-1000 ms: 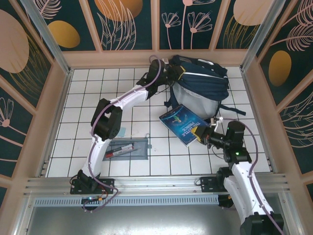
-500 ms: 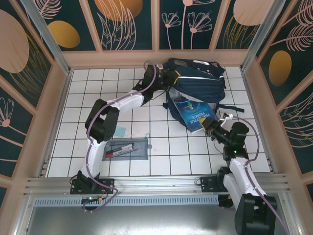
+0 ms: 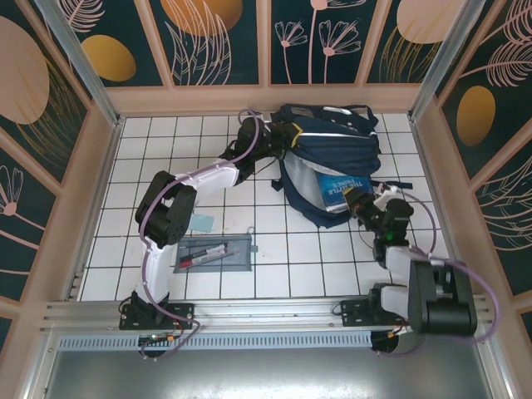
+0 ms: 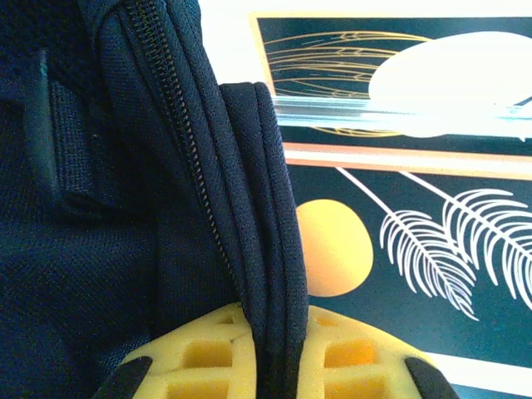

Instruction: Pack books, pencil case, and school supplies into a backpack

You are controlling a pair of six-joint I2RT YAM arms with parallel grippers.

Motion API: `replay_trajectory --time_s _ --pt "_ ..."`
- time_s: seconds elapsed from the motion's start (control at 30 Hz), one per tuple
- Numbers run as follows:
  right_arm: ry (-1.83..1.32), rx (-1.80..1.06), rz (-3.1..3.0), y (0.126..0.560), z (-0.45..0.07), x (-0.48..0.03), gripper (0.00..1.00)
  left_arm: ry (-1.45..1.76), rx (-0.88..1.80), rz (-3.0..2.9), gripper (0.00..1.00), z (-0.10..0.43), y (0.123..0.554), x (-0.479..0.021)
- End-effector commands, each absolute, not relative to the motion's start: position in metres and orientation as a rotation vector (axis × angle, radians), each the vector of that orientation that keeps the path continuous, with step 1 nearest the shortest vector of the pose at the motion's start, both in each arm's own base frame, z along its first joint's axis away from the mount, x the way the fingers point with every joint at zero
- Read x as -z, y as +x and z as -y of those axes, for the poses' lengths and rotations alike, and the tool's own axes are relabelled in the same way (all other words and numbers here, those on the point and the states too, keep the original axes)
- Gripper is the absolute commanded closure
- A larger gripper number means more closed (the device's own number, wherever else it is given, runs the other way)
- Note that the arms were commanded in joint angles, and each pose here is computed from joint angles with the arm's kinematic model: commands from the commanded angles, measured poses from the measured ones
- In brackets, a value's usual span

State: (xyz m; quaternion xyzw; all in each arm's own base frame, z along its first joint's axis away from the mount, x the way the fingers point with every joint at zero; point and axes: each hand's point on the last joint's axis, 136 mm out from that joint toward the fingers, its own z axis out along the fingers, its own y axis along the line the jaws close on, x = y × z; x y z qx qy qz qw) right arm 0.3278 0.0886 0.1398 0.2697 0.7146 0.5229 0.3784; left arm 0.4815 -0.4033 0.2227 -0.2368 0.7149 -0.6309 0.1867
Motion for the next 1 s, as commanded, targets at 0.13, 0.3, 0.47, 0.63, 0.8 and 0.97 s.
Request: replay_trajectory --time_s 0.13,0.3,0.47,0.63,0.8,0.97 --pt "0.43 -1.405 -1.575 0.393 -0.111 -0.199 1.0 -0.485 1.996 -1.71 1.0 0.392 0.455 -0.338" --pt "0.535 -1.442 -1.523 0.428 -0.115 -0.175 1.0 -0.515 2.005 -1.717 1.0 0.39 0.452 -0.332" --pt "0.648 -1.451 -1.537 0.452 -0.114 -0.15 1.0 -0.512 2.008 -1.722 1.0 0.39 0.45 -0.332" --pt "0.708 -1.406 -1.626 0.459 -0.124 -0.134 0.75 -0.535 2.009 -1.715 1.0 0.388 0.45 -0.326" --pt "0.82 -1.358 -1.765 0.446 -0.122 -0.119 0.34 -0.585 1.984 -1.714 1.0 0.38 0.459 -0.313" --pt "0.906 -1.216 -1.935 0.423 -0.114 -0.108 0.12 -0.611 1.965 -1.701 1.0 0.373 0.469 -0.304"
